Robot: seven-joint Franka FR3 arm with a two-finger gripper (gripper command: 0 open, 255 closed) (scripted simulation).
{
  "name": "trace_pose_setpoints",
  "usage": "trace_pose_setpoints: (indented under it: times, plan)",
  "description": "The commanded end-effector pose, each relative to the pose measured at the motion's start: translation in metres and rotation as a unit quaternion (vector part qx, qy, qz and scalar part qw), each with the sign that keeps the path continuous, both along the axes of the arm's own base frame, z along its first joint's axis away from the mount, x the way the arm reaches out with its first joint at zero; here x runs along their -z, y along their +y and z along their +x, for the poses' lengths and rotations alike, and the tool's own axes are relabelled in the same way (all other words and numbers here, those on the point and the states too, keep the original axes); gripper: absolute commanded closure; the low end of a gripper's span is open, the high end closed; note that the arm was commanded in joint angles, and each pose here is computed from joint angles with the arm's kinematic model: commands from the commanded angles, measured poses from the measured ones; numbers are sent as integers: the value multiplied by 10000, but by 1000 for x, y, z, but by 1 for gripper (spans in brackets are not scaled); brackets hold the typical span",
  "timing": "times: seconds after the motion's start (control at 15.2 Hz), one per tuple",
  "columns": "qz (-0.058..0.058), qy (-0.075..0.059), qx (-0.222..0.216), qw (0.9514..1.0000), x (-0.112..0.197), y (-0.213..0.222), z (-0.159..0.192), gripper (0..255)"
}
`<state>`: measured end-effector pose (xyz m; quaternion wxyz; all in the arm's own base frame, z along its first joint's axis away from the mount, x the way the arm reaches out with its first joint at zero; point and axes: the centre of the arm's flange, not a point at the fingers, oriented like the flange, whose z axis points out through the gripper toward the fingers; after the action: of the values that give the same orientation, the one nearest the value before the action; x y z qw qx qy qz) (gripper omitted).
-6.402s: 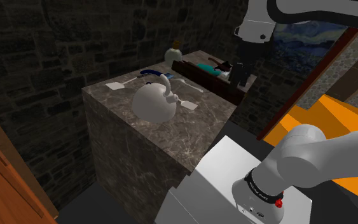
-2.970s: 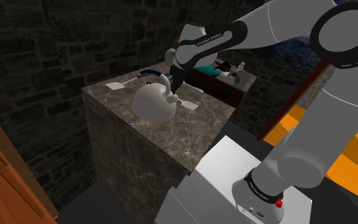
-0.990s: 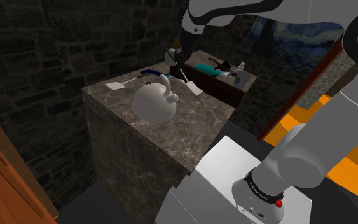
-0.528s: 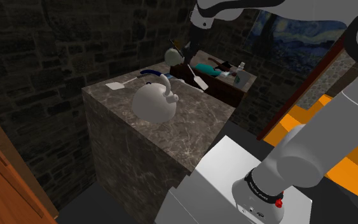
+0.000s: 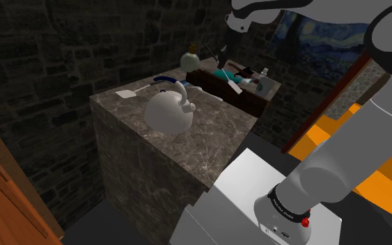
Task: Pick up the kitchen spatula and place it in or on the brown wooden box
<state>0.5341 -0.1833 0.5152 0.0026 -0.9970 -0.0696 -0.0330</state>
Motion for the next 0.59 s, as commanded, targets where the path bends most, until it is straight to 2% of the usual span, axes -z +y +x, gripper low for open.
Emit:
trace_pose_setpoints:
  times: [0.0, 0.53]
  plan:
    - [-1, -1, -9, 10000, -3, -24, -5, 255]
    - [-1, -1, -9, 10000, -8, -128, -21, 255]
